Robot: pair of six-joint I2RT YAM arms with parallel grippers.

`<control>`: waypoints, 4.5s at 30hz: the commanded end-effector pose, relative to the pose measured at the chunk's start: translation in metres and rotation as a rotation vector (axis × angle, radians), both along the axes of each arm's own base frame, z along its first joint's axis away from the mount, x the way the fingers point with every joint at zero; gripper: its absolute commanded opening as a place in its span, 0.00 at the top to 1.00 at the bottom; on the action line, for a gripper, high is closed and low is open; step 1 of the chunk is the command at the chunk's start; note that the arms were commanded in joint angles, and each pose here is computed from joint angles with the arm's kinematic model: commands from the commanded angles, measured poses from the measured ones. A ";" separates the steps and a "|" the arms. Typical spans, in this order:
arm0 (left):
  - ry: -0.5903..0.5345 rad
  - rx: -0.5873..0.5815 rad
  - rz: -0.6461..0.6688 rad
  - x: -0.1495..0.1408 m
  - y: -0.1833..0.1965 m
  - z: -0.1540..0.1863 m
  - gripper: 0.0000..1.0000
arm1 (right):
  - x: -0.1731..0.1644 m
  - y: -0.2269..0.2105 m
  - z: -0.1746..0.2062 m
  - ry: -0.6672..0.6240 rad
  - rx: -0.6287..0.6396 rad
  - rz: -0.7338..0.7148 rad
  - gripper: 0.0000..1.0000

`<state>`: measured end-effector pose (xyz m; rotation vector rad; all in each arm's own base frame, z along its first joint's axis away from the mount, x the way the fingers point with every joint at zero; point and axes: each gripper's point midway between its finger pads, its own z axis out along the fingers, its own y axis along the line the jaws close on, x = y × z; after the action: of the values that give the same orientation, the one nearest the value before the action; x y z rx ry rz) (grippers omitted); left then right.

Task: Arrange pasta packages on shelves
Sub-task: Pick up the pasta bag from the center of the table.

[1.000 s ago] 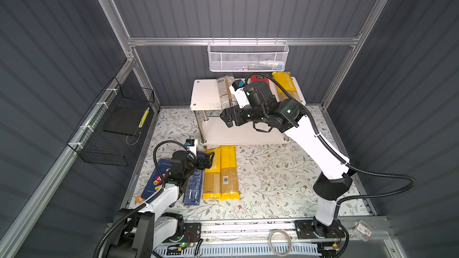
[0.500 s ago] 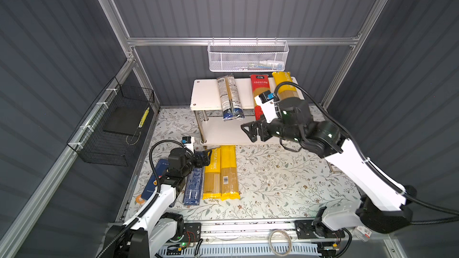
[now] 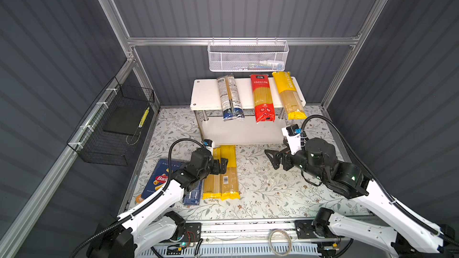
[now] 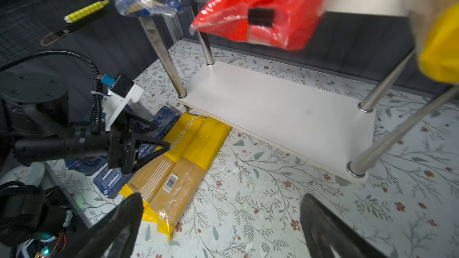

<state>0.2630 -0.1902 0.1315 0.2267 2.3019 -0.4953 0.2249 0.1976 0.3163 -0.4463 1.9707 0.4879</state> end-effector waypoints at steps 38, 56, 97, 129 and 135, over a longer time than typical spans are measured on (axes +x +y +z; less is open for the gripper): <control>0.123 0.280 0.045 -0.024 -0.058 -0.055 0.00 | 0.073 -0.159 -0.147 -0.233 -0.163 -0.545 0.01; 0.214 0.370 0.038 -0.020 -0.066 -0.087 0.01 | 0.073 -0.154 -0.157 -0.223 -0.150 -0.495 0.01; 0.331 0.385 -0.014 -0.021 -0.077 -0.122 0.01 | 0.076 -0.157 -0.169 -0.183 -0.143 -0.501 0.01; 0.400 0.389 -0.034 -0.033 -0.077 -0.153 0.54 | 0.076 -0.159 -0.170 -0.181 -0.140 -0.506 0.01; 0.366 0.375 -0.041 -0.027 -0.081 -0.135 0.65 | 0.076 -0.159 -0.170 -0.181 -0.141 -0.508 0.01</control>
<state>0.2706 -0.2920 0.0236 0.3027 2.5832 -0.2006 0.2986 0.0405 0.1373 -0.0804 1.8891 -0.0144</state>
